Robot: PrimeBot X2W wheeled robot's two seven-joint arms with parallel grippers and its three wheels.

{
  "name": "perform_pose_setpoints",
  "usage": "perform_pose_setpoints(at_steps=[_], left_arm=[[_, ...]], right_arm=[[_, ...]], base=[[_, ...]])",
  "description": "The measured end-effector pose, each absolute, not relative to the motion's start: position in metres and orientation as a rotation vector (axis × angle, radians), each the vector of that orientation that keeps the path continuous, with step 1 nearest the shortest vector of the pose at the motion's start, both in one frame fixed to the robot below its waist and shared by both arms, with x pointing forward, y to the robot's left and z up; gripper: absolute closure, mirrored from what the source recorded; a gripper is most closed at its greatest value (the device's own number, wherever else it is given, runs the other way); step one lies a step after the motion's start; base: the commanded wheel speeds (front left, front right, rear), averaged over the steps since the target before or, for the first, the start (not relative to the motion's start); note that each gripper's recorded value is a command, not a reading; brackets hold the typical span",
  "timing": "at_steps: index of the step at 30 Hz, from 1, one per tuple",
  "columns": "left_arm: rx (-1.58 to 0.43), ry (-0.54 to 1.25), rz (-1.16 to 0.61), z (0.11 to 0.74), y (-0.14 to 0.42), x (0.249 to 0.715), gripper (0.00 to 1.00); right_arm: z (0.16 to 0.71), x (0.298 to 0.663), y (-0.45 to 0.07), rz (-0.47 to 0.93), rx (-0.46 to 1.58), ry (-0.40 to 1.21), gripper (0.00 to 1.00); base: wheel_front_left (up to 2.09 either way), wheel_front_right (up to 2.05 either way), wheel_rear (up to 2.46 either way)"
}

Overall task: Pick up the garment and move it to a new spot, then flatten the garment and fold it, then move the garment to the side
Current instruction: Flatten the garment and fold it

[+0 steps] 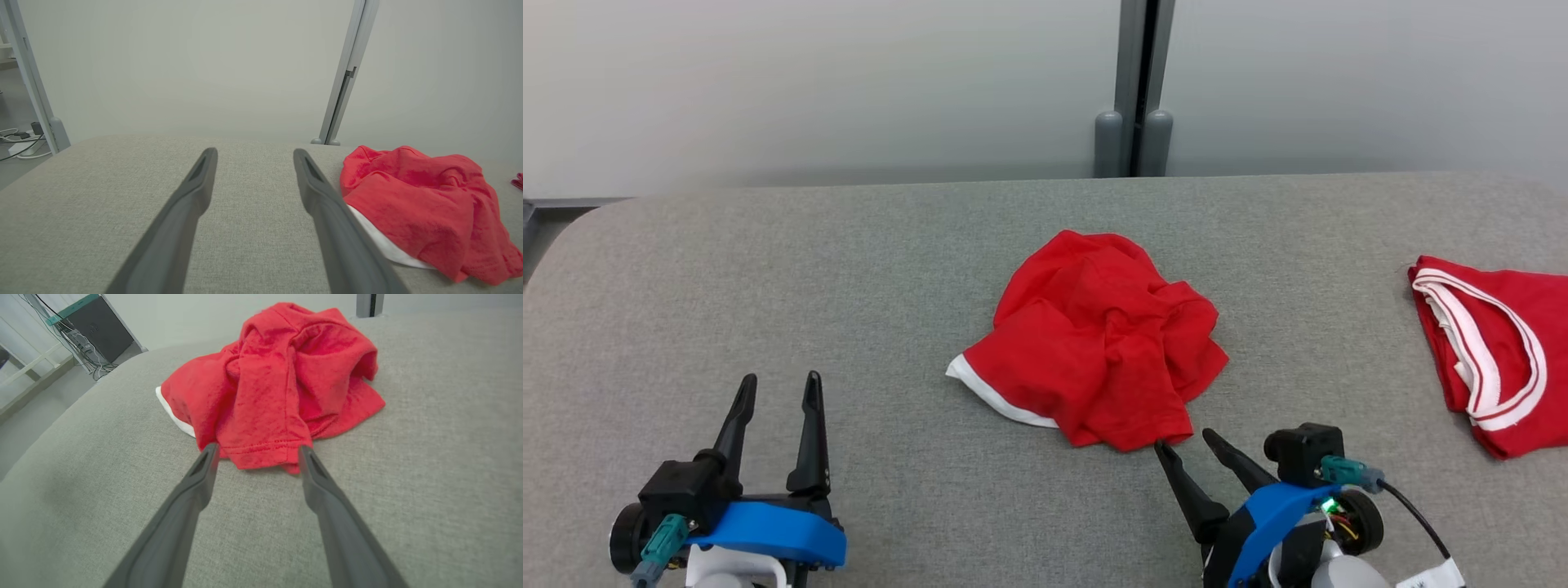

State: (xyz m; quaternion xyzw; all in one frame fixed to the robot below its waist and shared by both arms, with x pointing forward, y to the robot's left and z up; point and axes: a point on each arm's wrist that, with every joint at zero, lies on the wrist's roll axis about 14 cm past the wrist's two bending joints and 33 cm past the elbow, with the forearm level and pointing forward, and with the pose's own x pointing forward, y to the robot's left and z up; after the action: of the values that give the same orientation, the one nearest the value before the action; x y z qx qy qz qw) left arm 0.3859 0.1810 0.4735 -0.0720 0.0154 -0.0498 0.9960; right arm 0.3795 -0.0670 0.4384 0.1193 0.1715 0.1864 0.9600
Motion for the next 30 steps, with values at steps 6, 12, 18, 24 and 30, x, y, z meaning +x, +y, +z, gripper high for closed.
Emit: perform_pose_setpoints(at_steps=[6,12,18,24,30], left_arm=[[-0.146,0.021,-0.086,0.476,0.185,0.390,0.00],[-0.146,0.030,-0.073,0.473,0.189,0.390,0.00],[-0.148,0.041,-0.062,0.469,0.192,0.389,0.00],[-0.148,0.029,-0.062,0.473,0.193,0.389,0.00],[-0.152,0.002,-0.062,0.483,0.192,0.386,0.00]], right_arm=[[0.413,0.395,-0.059,0.393,0.233,0.450,0.00],[0.395,0.412,-0.063,0.382,0.154,0.479,0.00],[0.383,0.416,-0.053,0.422,0.097,0.524,1.00],[0.413,0.438,-0.058,0.411,0.053,0.375,1.00],[0.485,0.468,-0.055,0.425,-0.081,0.146,1.00]], base=[[0.00,0.00,0.00],[0.00,0.00,0.00],[0.00,0.00,0.00],[0.00,0.00,0.00],[0.00,0.00,0.00]])
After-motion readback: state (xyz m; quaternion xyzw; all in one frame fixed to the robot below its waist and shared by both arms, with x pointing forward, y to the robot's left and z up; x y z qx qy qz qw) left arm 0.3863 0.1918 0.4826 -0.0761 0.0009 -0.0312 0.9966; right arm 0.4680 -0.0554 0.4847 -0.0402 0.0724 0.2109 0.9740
